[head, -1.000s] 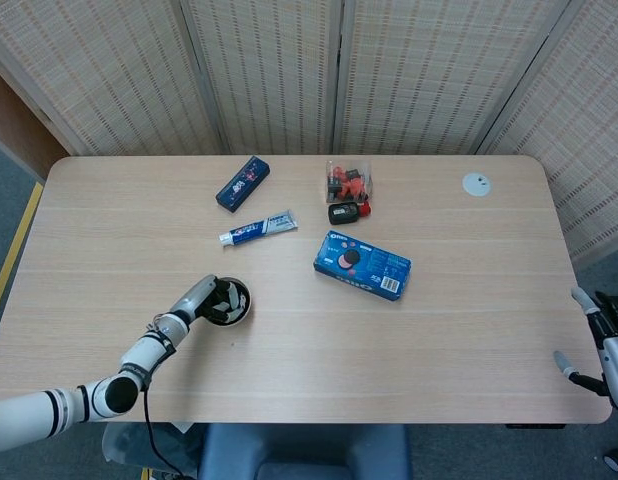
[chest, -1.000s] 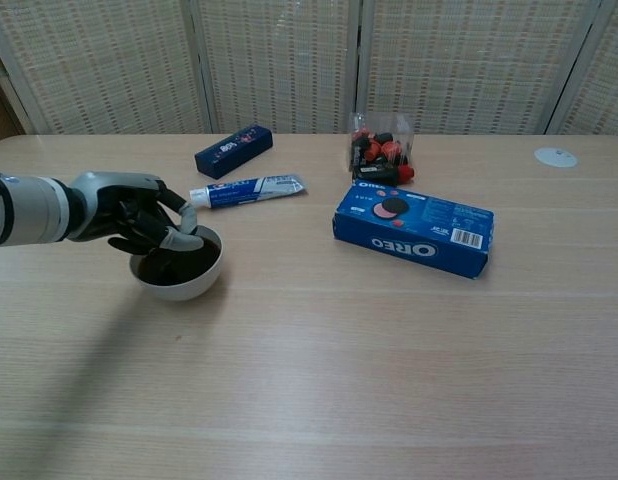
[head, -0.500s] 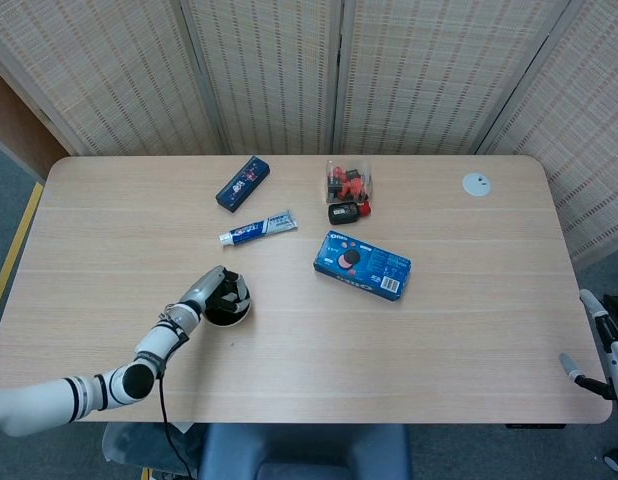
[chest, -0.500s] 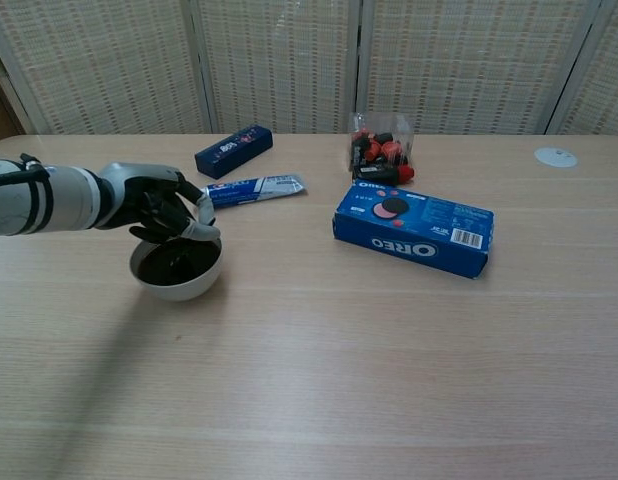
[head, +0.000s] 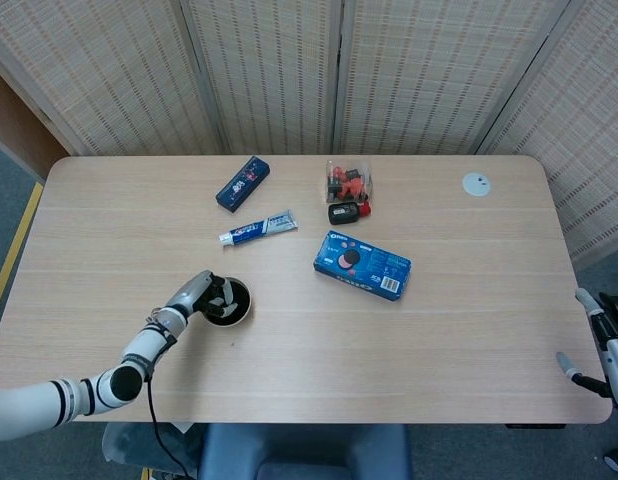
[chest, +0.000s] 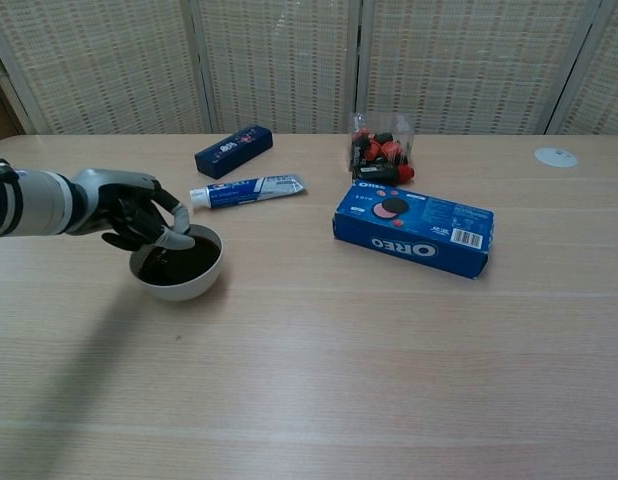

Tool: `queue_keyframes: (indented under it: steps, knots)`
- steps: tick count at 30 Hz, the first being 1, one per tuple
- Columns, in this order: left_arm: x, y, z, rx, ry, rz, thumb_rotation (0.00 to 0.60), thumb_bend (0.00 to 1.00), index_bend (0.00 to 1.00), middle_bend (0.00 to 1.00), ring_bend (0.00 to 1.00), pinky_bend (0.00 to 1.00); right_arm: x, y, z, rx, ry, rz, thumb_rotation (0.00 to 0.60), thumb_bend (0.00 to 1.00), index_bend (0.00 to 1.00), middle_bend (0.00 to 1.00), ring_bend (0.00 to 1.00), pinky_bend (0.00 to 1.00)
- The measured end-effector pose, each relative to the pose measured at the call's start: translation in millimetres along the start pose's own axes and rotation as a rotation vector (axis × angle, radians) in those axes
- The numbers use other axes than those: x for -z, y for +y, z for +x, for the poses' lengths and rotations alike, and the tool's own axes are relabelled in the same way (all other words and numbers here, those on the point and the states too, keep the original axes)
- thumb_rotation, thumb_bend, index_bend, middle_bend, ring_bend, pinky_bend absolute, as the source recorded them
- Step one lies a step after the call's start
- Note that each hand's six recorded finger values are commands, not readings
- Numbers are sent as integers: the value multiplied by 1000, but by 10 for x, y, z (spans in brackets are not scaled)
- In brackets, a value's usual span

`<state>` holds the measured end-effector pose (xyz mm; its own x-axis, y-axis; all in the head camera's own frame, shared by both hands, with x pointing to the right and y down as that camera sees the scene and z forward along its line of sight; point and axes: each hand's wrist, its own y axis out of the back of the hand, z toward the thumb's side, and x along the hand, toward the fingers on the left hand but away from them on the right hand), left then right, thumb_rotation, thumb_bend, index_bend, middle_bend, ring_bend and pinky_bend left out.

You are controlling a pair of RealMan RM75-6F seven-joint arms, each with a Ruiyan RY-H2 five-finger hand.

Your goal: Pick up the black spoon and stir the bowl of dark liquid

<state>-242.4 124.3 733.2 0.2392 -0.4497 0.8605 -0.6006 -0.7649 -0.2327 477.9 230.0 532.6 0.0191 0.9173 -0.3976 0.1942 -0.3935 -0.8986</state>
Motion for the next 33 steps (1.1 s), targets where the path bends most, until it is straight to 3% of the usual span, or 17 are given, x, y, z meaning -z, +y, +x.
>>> queue_keyframes:
  steps: [12, 25, 33]
  knots:
    - [-217, -175, 55, 31, -48, 29, 600, 399, 649, 1000, 1000, 1000, 38, 14, 32, 5, -12, -1, 600, 261, 26, 157, 58, 144]
    - [-132, 31, 155, -50, 3, 78, 600, 399, 650, 1000, 1000, 1000, 33, 15, 37, 6, -12, -2, 600, 260, 26, 157, 57, 144]
    - [-74, -34, 2, 4, -3, 82, 600, 399, 650, 1000, 1000, 1000, -7, -8, 0, -3, 2, 2, 600, 260, 26, 157, 57, 144]
